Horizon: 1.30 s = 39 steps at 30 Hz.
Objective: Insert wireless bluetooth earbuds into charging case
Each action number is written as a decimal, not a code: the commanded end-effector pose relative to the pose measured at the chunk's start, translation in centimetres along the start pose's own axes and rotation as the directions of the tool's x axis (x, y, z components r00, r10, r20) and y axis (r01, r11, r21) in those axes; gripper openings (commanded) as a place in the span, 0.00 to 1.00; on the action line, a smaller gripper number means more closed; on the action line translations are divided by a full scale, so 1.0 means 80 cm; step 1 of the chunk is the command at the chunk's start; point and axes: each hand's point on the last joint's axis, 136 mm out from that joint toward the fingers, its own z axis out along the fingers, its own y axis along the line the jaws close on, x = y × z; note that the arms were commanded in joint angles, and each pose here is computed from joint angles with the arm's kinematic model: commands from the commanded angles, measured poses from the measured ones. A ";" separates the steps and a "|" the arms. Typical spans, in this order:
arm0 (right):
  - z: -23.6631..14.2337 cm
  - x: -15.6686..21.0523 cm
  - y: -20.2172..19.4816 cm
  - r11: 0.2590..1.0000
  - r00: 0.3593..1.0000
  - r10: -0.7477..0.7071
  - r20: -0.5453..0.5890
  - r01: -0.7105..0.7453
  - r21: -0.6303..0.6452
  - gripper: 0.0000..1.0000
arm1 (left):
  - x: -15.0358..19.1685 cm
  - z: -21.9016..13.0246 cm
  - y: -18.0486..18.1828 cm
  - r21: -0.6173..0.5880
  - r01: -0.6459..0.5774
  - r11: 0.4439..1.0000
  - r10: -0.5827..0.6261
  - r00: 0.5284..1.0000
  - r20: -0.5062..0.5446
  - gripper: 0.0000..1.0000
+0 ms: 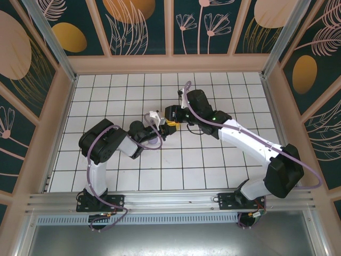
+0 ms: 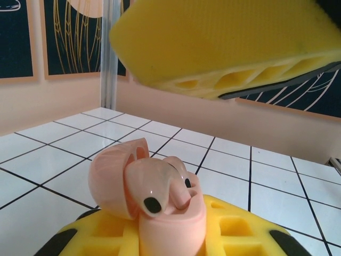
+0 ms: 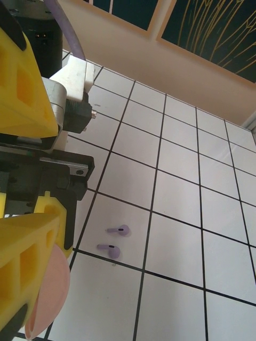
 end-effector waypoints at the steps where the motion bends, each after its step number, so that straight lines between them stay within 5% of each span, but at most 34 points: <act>1: 0.000 0.013 0.001 0.998 0.999 0.047 -0.027 -0.048 -0.042 0.42 | -0.067 -0.002 -0.028 0.065 -0.146 0.987 0.130 0.970 0.205 0.00; 16: -0.046 -0.020 0.003 0.999 0.995 0.050 0.083 -0.048 -0.025 0.42 | -0.066 -0.002 -0.028 0.065 -0.136 0.989 0.121 0.972 0.201 0.00; 23: -0.072 -0.047 -0.008 0.995 0.987 0.018 0.157 -0.034 0.094 0.59 | -0.065 -0.002 -0.027 0.062 -0.136 0.989 0.121 0.972 0.199 0.00; 31: -0.054 -0.024 -0.077 0.921 0.997 0.022 0.076 -0.050 0.386 0.71 | -0.070 -0.001 -0.028 0.065 -0.141 0.988 0.125 0.970 0.207 0.00; 39: -0.024 -0.007 -0.073 0.923 1.000 -0.005 0.011 0.000 0.385 0.73 | -0.070 -0.001 -0.028 0.066 -0.141 0.988 0.125 0.971 0.204 0.00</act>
